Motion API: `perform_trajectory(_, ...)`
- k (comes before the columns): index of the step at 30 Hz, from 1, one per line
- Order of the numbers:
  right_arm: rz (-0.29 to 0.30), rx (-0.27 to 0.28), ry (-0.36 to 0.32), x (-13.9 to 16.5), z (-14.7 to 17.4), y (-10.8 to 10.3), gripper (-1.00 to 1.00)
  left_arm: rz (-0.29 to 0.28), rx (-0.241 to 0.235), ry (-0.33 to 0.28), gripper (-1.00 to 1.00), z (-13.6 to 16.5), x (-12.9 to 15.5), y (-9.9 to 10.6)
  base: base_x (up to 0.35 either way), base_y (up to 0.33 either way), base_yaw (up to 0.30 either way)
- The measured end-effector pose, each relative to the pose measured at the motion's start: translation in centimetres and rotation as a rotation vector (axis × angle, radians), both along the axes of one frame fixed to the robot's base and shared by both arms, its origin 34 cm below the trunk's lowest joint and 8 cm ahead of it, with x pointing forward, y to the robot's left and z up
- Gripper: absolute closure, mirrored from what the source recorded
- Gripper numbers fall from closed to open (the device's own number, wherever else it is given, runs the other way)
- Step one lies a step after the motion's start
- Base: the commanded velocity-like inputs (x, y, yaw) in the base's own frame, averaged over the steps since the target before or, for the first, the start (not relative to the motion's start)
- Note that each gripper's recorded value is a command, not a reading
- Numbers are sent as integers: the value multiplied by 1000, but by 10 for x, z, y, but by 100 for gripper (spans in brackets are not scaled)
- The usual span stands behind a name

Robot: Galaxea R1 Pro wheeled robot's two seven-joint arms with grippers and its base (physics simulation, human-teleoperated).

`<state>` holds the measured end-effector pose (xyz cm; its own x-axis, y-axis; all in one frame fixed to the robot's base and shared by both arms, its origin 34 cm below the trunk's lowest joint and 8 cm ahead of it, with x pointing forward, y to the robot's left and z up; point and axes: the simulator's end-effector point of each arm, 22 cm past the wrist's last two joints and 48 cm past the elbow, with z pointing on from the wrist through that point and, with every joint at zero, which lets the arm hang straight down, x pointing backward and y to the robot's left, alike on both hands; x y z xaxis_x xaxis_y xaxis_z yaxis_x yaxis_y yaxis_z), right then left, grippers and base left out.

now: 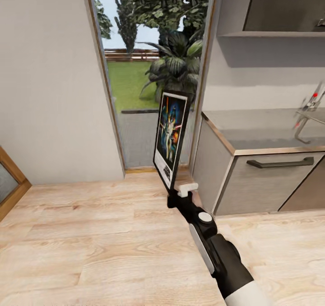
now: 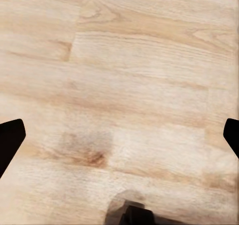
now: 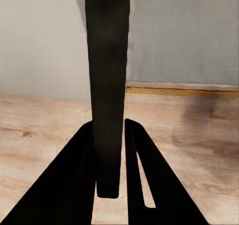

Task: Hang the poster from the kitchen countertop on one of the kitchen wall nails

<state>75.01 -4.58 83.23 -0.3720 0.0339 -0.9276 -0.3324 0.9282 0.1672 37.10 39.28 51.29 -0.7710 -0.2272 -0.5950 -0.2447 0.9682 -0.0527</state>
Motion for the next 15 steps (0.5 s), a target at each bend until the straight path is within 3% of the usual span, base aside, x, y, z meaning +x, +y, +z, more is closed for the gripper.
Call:
perform_trajectory(2, 67, 34, -104, -13, 7, -4, 100, -5, -9, -4, -100, 1, 1, -1, 0, 0, 0)
perform_trajectory(3, 81, 37, -116, -15, 8, -3, 100, -7, -10, -6, -100, 1, 1, -2, 0, 0, 0)
perform_trajectory(15, 90, 22, -119, -17, 18, -10, 100, -20, -15, 1, -100, 14, 1, -6, 0, 0, 0)
